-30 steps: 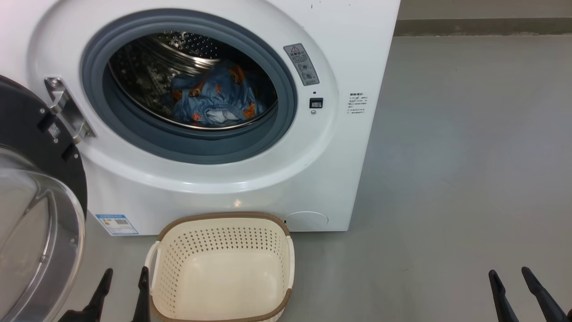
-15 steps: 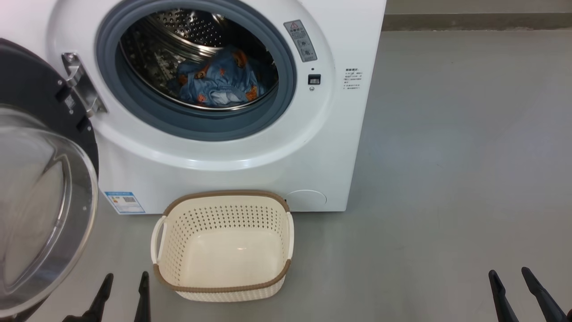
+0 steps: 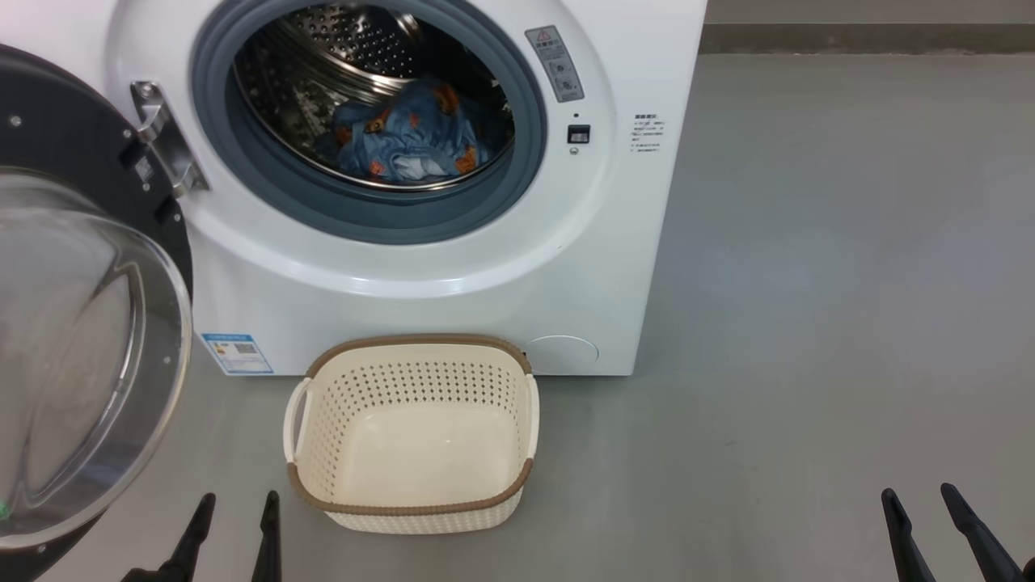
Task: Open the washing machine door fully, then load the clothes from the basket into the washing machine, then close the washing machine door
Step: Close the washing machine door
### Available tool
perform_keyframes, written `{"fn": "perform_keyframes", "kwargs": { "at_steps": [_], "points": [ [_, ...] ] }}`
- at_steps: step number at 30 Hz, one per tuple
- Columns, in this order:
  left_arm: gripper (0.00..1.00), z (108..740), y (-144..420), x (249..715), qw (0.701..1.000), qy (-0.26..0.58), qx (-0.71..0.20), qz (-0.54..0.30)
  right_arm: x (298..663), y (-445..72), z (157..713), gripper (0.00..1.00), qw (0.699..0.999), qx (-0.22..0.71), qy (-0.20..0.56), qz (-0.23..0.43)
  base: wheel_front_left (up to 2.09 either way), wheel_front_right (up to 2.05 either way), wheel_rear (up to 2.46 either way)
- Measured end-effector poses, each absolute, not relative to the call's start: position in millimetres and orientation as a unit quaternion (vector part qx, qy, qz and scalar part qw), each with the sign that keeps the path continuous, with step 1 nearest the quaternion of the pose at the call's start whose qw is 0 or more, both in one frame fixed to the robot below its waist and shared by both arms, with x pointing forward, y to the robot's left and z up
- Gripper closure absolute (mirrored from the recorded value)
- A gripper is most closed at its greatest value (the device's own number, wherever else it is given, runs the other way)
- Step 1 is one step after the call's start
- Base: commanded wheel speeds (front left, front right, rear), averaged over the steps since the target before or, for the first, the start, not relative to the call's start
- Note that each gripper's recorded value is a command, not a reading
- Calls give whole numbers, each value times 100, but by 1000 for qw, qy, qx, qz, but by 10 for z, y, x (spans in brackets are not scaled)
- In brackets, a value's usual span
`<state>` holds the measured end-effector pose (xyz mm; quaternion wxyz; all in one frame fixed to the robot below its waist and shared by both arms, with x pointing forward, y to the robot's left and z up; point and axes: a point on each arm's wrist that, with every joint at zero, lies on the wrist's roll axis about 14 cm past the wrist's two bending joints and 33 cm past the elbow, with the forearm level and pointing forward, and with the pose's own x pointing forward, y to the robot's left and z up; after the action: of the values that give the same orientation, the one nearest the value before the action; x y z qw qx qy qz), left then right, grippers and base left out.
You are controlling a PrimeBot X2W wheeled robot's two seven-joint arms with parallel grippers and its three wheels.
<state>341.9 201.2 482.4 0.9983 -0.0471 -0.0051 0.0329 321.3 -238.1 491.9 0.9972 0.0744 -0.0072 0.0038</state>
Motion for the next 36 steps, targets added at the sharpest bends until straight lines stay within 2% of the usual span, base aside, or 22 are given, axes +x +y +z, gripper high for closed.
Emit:
{"fn": "perform_keyframes", "kwargs": {
  "at_steps": [8,14,29,36],
  "points": [
    [0,4820,2200,3313,996,-6,-56,73,3313,-2119,4896,0,996,79,-1,45,0,0,0],
    [0,4800,2378,3169,992,-5,-61,109,3411,-1753,4869,0,991,83,7,103,0,0,0],
    [0,4752,2804,2729,976,-3,-76,203,3819,-935,4977,0,970,80,-2,229,0,0,0],
    [0,4741,2943,2533,967,-4,-85,241,3880,-632,4922,0,958,75,9,278,0,0,0]
  ]
}}
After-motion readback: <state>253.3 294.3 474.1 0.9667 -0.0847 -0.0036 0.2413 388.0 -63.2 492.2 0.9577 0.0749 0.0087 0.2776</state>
